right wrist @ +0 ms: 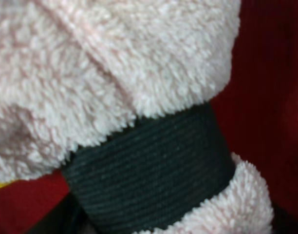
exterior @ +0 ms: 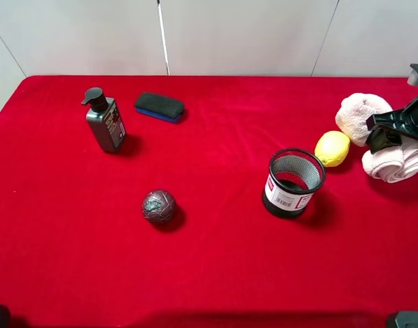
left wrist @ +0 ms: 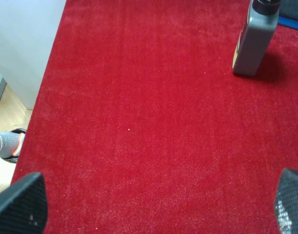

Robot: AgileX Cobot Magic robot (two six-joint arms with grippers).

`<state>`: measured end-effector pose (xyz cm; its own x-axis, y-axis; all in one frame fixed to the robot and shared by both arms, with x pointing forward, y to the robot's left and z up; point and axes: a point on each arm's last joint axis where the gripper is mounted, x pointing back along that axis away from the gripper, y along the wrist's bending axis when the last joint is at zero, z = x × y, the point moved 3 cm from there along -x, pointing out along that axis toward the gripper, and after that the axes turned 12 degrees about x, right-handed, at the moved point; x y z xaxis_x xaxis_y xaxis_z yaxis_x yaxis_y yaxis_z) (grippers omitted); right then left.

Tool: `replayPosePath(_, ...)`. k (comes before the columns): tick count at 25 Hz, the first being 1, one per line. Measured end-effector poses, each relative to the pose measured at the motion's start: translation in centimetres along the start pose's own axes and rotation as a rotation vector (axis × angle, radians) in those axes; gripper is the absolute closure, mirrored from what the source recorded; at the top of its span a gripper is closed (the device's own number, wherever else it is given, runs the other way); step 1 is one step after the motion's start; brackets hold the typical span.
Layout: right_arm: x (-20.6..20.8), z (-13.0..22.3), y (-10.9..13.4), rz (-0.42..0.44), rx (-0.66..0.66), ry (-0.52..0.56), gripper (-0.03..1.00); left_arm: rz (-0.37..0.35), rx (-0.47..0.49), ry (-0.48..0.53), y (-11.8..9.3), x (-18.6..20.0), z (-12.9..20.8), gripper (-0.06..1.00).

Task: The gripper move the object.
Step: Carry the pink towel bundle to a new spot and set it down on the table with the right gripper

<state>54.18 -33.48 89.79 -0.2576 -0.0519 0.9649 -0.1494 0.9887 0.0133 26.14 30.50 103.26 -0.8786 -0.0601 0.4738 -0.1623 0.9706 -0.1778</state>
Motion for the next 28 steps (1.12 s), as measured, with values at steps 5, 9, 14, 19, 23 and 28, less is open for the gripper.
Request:
replayPosePath(5, -0.42, 0.06, -0.03, -0.002, 0.002, 0.009, 0.58, 0.000, 0.000, 0.000, 0.00, 0.00, 0.00, 0.03)
replayPosePath(9, -0.52, 0.07, -0.04, -0.002, 0.001, 0.011, 0.58, 0.000, 0.000, 0.000, 0.00, 0.00, 0.00, 0.03)
replayPosePath(14, -0.52, 0.10, -0.08, 0.001, 0.008, 0.013, 0.58, 0.000, 0.000, 0.000, 0.00, 0.00, 0.00, 0.03)
replayPosePath(19, -0.52, 0.10, -0.10, 0.003, 0.010, 0.013, 0.58, 0.000, 0.000, 0.000, 0.00, 0.00, 0.00, 0.03)
replayPosePath(23, -0.52, 0.12, -0.13, 0.005, 0.020, 0.014, 0.58, 0.000, 0.000, 0.000, 0.00, 0.00, 0.00, 0.03)
replayPosePath(28, -0.52, 0.12, -0.14, 0.006, 0.036, 0.015, 0.58, 0.000, 0.000, 0.000, 0.00, 0.00, 0.00, 0.03)
